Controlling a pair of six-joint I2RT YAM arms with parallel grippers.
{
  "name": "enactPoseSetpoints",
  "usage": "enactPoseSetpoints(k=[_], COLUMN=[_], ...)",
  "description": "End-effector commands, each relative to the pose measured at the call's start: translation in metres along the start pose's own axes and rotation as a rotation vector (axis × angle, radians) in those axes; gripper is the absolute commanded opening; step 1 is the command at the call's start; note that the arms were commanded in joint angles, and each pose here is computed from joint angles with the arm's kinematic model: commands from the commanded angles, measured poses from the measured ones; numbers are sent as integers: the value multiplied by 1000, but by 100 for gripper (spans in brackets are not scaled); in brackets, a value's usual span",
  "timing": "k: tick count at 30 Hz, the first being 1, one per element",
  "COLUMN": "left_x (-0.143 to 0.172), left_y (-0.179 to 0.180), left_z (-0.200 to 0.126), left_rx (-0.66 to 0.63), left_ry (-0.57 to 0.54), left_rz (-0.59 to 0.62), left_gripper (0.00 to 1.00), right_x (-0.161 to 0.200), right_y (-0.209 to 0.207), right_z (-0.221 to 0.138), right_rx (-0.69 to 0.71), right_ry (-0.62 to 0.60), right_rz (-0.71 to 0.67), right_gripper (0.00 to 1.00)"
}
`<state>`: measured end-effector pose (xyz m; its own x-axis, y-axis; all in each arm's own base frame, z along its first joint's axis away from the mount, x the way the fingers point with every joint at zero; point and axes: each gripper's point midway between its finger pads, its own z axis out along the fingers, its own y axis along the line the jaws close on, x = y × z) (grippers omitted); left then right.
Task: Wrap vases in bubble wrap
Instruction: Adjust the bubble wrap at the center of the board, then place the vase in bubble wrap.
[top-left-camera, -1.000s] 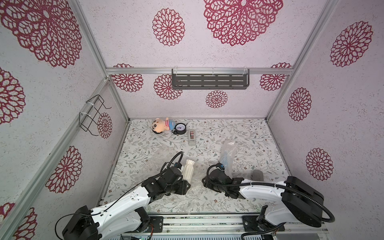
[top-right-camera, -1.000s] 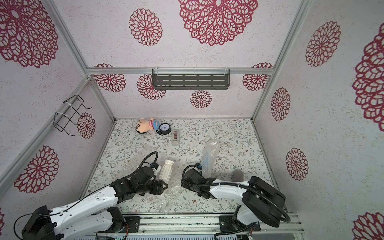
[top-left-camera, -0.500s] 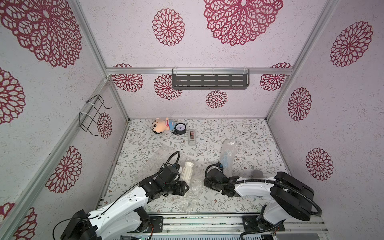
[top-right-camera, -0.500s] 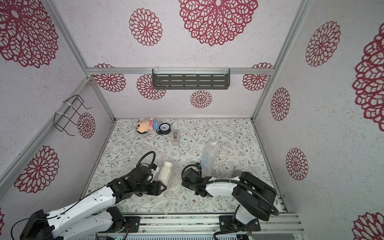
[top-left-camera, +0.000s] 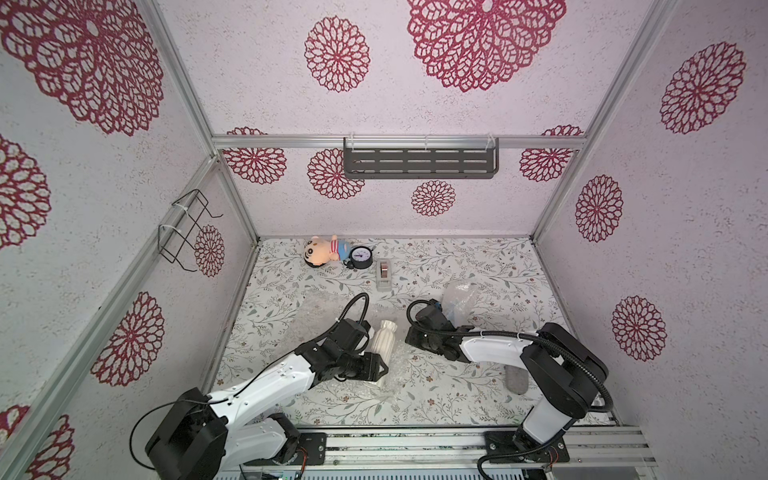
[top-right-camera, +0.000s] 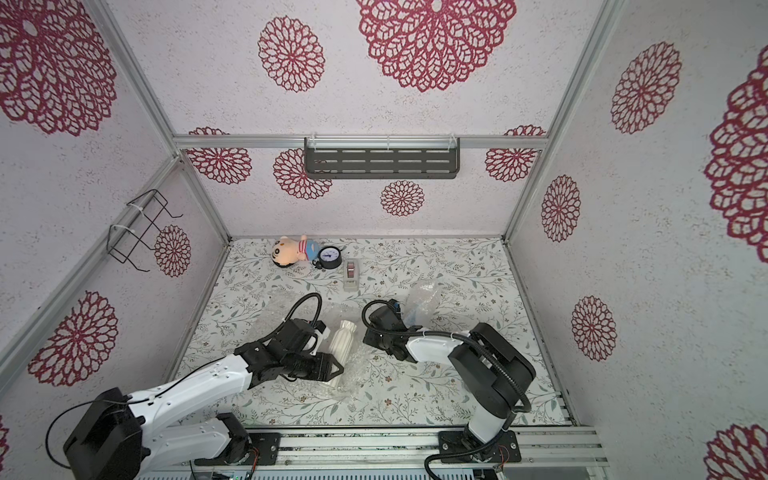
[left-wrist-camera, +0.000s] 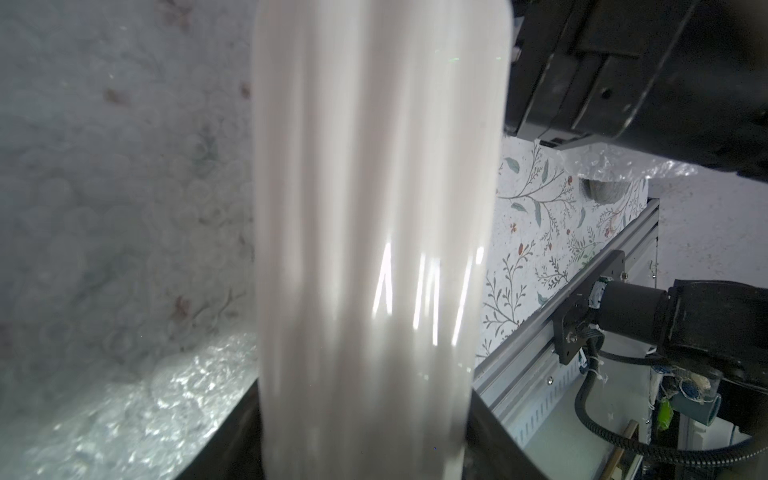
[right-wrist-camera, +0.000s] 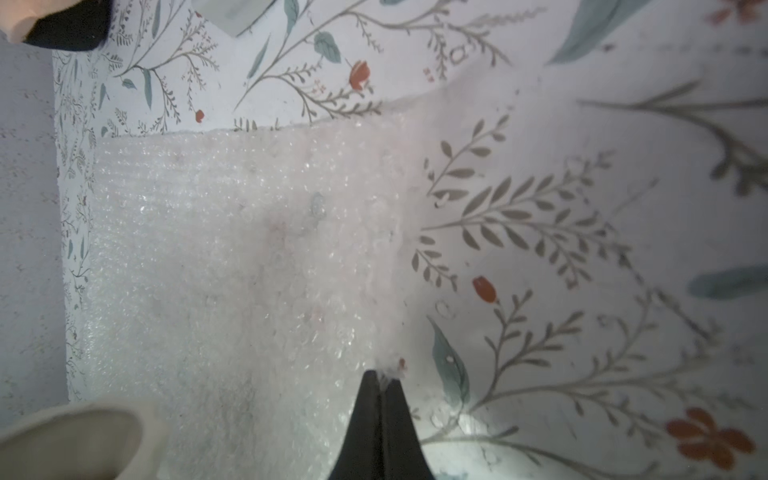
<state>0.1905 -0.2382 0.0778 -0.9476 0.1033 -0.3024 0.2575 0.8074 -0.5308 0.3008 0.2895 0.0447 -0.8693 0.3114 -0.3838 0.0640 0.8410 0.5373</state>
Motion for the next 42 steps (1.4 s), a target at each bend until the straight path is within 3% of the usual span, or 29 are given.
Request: enactPoseSetpoints(k=[1, 6, 15, 21, 38, 42], left_x=[-40, -60, -63, -56, -45, -40], left_y=[-30, -18, -20, -14, -14, -9], left_z=[2, 16, 25, 32, 59, 62], left_rx=[107, 111, 124, 102, 152, 139], left_ry=[-102, -118, -98, -55, 21, 42], left_rz=[74, -17, -29, -32, -5, -3], left_gripper=[1, 0, 4, 9, 21, 34], right_x=[-3, -6, 24, 18, 28, 26], right_y=[-3, 1, 10, -4, -8, -2], right_z=[-1, -11, -14, -9, 10, 10], right_rx=[22, 52, 37, 104, 93, 60], right_ry=[58, 83, 107, 49, 80, 64], right_rz=[-104, -112, -34, -31, -37, -35], right_gripper=[12, 33, 42, 50, 42, 32])
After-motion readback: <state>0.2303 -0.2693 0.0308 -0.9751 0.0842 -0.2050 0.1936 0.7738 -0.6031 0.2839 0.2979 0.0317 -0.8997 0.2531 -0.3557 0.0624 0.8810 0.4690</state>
